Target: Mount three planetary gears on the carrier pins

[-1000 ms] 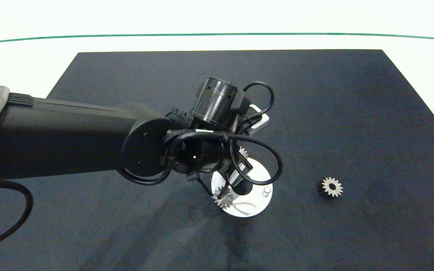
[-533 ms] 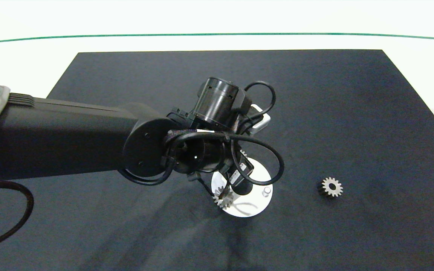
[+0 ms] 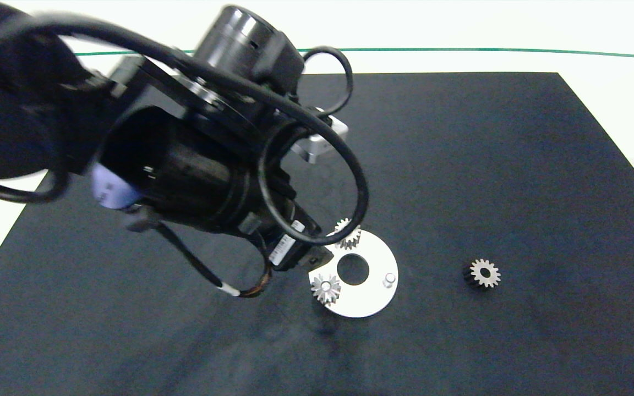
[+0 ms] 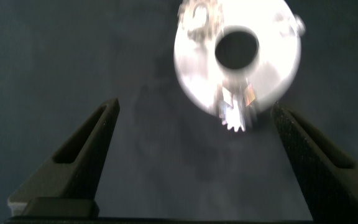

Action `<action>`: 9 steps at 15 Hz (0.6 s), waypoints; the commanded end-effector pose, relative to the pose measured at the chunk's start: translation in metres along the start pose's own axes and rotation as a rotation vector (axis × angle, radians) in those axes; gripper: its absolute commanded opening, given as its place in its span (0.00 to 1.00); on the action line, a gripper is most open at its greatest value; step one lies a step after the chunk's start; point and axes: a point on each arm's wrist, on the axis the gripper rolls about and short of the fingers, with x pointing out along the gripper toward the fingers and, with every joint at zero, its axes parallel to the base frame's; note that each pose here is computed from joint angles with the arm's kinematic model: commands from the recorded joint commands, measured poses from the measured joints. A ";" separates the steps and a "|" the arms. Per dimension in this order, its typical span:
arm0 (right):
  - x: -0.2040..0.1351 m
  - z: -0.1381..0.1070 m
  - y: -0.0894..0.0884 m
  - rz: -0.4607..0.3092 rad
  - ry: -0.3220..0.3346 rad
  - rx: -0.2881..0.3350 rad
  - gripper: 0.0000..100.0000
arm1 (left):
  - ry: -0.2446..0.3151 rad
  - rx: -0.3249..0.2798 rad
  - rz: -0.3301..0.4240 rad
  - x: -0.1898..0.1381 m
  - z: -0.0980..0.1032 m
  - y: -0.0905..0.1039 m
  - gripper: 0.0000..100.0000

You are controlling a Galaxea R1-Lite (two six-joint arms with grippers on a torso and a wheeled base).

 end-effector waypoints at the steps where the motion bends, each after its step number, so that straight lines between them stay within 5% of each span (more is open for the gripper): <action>1: 0.011 -0.007 0.001 0.000 0.074 -0.001 1.00 | -0.084 -0.187 0.088 -0.147 -0.056 0.025 1.00; 3: 0.012 -0.025 0.004 0.013 0.148 -0.001 1.00 | -0.093 -0.373 0.288 -0.195 -0.114 0.032 1.00; 5: 0.012 -0.028 0.005 0.023 0.154 0.001 1.00 | -0.105 -0.476 0.516 -0.227 -0.181 0.022 1.00; 9: 0.031 -0.014 0.003 0.031 0.145 0.004 1.00 | -0.310 -0.544 0.697 -0.255 -0.283 -0.028 1.00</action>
